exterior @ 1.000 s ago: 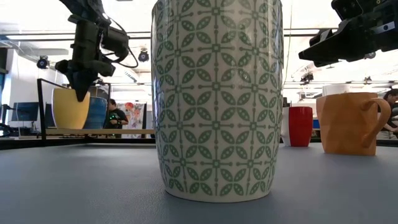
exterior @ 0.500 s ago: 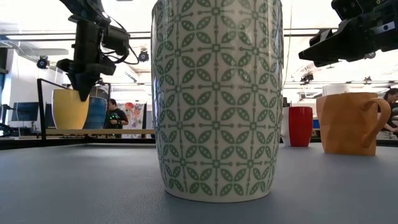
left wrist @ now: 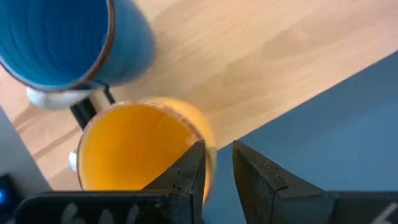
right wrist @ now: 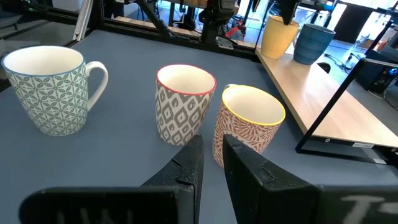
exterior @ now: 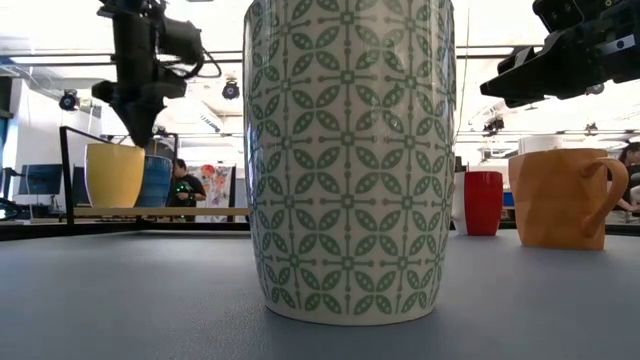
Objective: Place coffee mugs
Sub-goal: Put the gray patterned mug on the shelf
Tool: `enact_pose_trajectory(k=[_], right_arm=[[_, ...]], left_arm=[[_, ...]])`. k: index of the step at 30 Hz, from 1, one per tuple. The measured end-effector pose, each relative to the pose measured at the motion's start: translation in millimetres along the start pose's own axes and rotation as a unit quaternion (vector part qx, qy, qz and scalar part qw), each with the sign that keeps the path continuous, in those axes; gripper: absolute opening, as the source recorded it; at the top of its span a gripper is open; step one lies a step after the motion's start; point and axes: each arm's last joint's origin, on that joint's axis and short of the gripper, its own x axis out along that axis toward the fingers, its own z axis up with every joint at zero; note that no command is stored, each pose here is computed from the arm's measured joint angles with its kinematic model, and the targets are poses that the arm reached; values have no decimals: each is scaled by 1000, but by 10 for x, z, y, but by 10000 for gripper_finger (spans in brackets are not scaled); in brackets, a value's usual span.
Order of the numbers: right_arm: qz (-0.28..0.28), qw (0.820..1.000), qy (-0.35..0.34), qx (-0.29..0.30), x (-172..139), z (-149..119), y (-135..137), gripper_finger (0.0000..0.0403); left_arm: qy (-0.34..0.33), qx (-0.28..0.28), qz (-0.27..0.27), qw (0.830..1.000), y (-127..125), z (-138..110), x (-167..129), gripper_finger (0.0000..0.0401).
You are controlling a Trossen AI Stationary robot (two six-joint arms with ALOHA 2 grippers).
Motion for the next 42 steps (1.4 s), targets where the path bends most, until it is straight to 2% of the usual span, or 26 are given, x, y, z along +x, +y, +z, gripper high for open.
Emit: enact_pose_trajectory(k=[10, 15, 19, 27, 29, 35, 40, 42], right_arm=[[0, 1000, 0, 0, 0, 0, 0, 50], [0, 1000, 0, 0, 0, 0, 0, 50], [0, 1000, 0, 0, 0, 0, 0, 50], [0, 1000, 0, 0, 0, 0, 0, 50], [0, 1000, 0, 0, 0, 0, 0, 50], [0, 1000, 0, 0, 0, 0, 0, 50], [0, 1000, 0, 0, 0, 0, 0, 50], [0, 1000, 0, 0, 0, -1, 0, 50]], left_arm=[[-115, -2, -38, 993, -22, -46, -300, 62], [-176, 15, -76, 981, -157, -9, -389, 62], [-213, 56, -123, 968, -413, 14, -444, 62], [-228, 149, -179, 945, -933, -88, -471, 62], [-229, 177, -192, 938, -1075, -143, -478, 62], [-227, 298, -220, 901, -1563, -402, -462, 62], [-223, 345, -236, 880, -1897, -587, -386, 62], [-218, 359, -233, 877, -1988, -632, -297, 62]])
